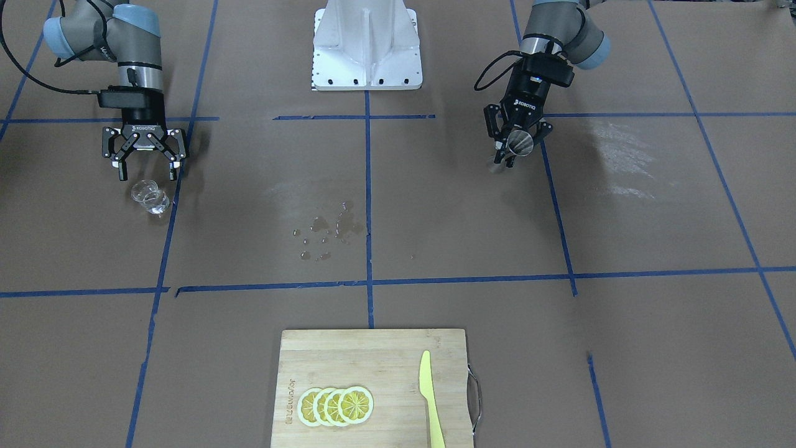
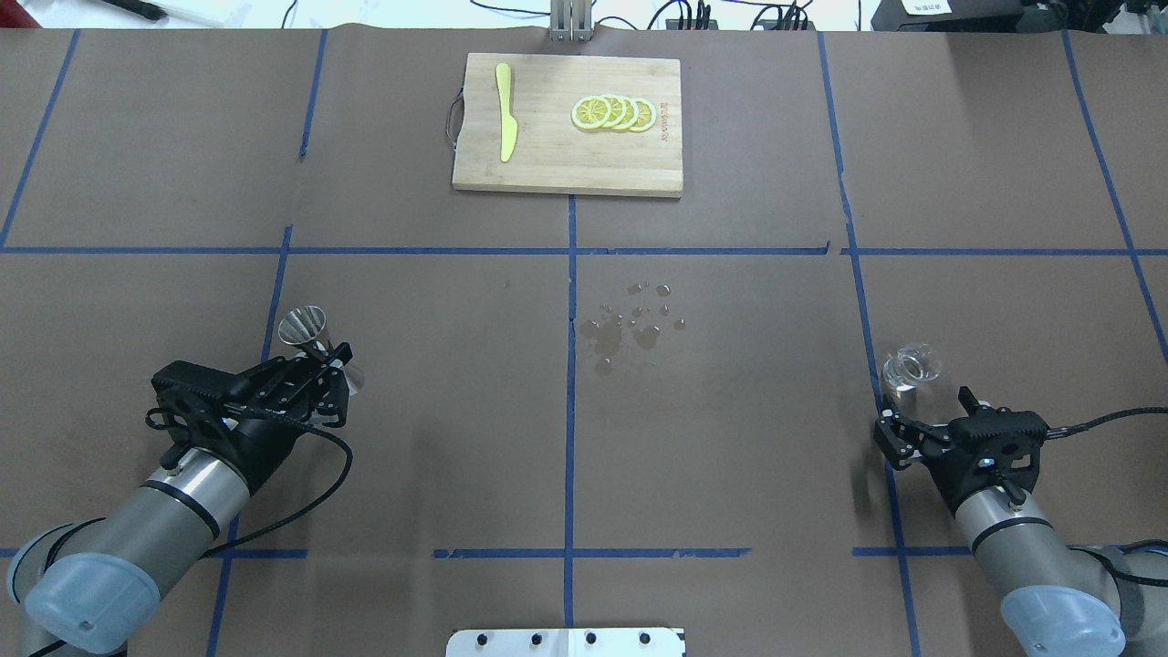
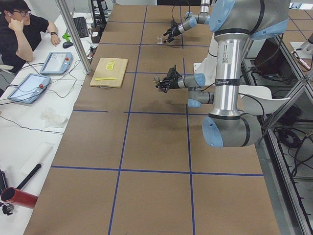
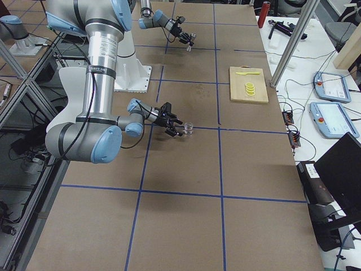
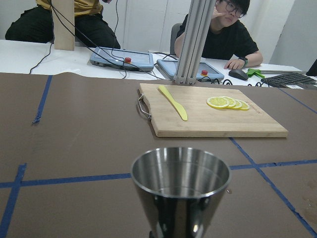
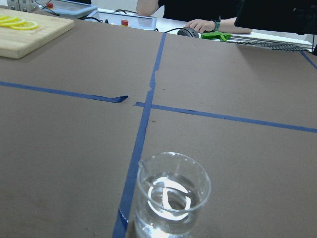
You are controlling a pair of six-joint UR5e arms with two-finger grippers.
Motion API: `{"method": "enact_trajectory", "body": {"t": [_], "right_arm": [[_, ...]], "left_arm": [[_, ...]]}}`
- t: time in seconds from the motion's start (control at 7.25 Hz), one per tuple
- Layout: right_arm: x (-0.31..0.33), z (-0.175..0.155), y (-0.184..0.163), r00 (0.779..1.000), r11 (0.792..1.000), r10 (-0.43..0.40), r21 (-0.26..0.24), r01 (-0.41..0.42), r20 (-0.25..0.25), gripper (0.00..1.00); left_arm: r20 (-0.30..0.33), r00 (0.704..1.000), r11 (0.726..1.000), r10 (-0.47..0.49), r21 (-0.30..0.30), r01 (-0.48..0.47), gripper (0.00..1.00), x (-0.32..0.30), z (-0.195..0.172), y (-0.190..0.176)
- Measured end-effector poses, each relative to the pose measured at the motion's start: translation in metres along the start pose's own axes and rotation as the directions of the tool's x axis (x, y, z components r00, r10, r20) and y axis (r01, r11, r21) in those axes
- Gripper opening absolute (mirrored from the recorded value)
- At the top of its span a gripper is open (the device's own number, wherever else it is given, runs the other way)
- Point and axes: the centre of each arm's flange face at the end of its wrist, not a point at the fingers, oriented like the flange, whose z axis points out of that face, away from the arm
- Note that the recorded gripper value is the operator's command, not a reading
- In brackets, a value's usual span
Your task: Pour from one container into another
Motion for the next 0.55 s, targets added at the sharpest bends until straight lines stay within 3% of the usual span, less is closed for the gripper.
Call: {"method": "enact_trajectory", "body": {"t": [0.55], "right_arm": [[0.011, 0.021, -0.006, 0.998, 0.999, -0.031, 0.027, 0.032, -0.048, 1.0]], "left_arm": [[0.005, 1.0, 1.0, 0.001, 0.008, -0.001, 0.0, -0.003, 0.002, -0.003]]}}
